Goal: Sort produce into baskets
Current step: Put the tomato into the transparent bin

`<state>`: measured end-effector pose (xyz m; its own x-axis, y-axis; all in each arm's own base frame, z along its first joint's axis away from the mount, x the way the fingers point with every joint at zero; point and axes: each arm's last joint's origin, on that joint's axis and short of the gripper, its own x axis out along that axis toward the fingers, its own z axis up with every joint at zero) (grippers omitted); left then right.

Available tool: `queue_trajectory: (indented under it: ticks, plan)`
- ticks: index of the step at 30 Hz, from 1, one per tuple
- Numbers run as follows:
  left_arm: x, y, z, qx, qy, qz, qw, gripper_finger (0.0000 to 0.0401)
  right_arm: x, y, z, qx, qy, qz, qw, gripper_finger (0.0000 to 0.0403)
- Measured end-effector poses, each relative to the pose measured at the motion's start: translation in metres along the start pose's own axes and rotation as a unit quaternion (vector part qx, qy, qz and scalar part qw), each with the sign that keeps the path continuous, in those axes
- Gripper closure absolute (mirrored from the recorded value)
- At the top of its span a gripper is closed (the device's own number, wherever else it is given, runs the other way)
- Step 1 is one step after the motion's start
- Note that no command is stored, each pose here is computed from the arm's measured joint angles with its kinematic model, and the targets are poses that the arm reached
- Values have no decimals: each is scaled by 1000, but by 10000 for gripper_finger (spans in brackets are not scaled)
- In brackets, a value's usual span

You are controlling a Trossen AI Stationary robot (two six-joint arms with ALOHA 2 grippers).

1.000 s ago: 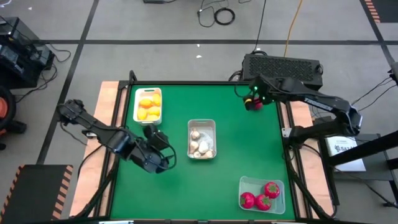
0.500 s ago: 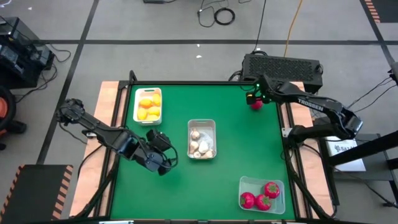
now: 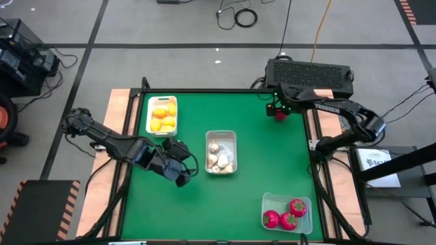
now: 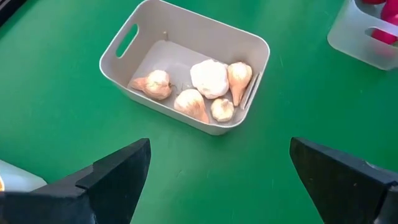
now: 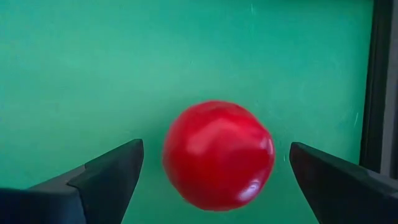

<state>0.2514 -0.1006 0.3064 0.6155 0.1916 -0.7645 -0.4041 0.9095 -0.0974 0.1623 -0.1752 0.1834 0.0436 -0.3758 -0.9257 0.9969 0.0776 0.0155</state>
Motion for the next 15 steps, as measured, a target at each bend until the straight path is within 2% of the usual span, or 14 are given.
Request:
queue_trajectory:
  ticks: [8, 15]
  plan:
    - [0, 0, 1, 7, -2, -2, 1000, 10, 17, 3, -3, -27, 34, -21, 999, 9]
    - [1, 1, 2, 8, -2, -1, 1000, 10, 28, 6, -6, -50, 69, -11, 996, 10]
